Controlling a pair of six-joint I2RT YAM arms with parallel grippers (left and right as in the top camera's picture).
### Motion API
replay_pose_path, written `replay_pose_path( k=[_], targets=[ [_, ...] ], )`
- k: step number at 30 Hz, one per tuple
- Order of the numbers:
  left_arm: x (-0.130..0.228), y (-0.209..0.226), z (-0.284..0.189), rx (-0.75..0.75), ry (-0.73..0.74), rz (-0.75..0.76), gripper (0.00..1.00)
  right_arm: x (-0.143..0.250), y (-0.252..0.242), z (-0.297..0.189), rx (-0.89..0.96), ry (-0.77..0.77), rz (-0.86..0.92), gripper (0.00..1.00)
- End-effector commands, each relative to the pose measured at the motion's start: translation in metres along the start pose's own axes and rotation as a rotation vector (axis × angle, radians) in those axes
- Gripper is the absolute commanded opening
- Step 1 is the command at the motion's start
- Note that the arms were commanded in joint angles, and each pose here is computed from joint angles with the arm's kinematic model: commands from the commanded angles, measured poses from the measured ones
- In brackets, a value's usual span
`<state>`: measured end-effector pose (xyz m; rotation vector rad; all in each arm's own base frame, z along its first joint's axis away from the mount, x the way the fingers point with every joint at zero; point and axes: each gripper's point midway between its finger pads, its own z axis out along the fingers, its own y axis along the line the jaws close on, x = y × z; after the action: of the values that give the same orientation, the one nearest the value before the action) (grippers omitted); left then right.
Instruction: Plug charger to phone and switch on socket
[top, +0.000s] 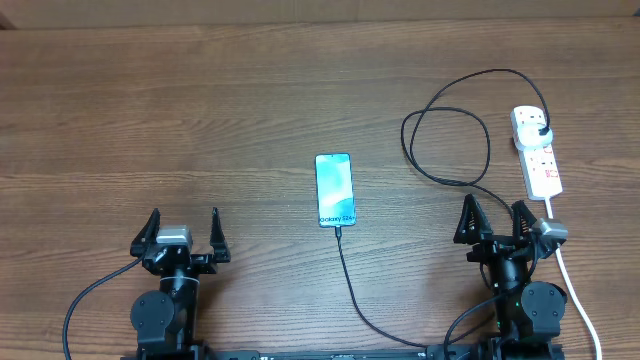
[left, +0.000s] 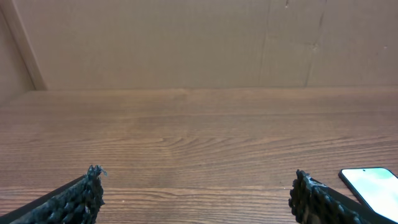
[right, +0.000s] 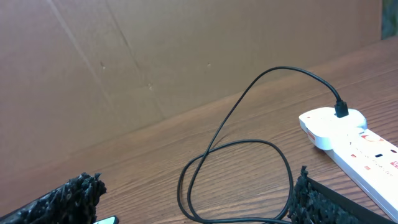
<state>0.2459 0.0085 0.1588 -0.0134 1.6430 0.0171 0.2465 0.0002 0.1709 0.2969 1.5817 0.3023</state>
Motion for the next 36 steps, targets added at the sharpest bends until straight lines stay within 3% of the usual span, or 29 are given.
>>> replay_pose_path(
  k=[1,9,36],
  targets=[
    [0.0022,0.0027,0.0002,-0.014,0.002,-0.003,1.00,0.0014,-0.0005,0.0001,0.000,-0.006,-0.011,1.00],
    [0.0022,0.0027,0.0002,-0.014,0.002,-0.003,1.00,0.0013,-0.0008,0.0001,0.001,-0.007,-0.012,1.00],
    [0.0023,0.0027,0.0002,-0.014,0.002,-0.003,1.00,0.0019,0.0009,0.0001,-0.012,-0.004,-0.260,1.00]
  ],
)
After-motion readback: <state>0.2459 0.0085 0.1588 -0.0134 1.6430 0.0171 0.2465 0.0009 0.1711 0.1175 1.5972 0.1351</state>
